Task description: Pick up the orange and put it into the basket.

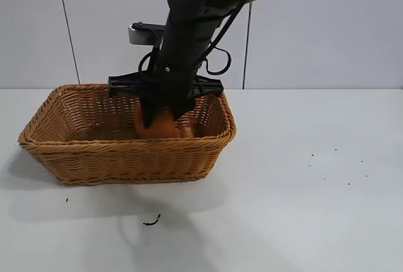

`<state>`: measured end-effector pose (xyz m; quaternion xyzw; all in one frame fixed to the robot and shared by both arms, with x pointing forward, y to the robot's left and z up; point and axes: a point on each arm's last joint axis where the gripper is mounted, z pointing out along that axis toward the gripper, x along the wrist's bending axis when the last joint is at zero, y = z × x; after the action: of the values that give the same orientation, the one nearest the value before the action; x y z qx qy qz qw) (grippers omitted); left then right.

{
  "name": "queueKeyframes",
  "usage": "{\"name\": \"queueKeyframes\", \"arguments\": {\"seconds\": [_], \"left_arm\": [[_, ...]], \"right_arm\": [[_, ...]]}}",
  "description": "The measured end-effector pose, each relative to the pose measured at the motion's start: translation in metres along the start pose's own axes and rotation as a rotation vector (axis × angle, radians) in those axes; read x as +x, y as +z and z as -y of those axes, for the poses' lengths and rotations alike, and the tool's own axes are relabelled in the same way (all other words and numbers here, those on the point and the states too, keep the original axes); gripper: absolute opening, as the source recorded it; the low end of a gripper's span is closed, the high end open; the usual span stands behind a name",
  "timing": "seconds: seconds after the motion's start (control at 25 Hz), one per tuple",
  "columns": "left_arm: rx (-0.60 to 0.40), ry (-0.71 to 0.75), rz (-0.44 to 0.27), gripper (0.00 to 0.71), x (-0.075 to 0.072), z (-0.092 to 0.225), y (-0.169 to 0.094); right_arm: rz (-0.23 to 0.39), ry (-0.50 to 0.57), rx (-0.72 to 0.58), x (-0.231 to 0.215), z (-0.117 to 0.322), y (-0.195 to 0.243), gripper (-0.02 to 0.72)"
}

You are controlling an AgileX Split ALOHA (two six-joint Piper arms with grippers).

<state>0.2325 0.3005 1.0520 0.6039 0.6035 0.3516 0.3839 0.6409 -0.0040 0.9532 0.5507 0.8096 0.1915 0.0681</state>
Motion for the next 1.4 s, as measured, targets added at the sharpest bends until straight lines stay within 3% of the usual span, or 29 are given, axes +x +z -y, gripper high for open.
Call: {"name": "queueKeyframes", "arguments": {"seconds": [0.2, 0.4, 1.0, 1.24, 1.4], "left_arm": [[0.0, 0.0, 0.0, 0.666, 0.0, 0.0, 0.0], [0.0, 0.0, 0.0, 0.666, 0.0, 0.0, 0.0], [0.0, 0.0, 0.0, 0.666, 0.0, 0.0, 0.0], [0.0, 0.0, 0.0, 0.666, 0.0, 0.0, 0.0], [0.0, 0.0, 0.0, 0.666, 0.0, 0.0, 0.0]], "right_arm": [[0.01, -0.012, -0.002, 0.0, -0.025, -0.045, 0.58], [0.08, 0.01, 0.014, -0.029, -0.036, -0.065, 0.58], [0.279, 0.353, 0.004, -0.236, -0.034, -0.089, 0.577], [0.317, 0.441, 0.002, -0.283, -0.022, -0.099, 0.571], [0.31, 0.458, 0.0, -0.29, -0.02, -0.101, 0.568]]}}
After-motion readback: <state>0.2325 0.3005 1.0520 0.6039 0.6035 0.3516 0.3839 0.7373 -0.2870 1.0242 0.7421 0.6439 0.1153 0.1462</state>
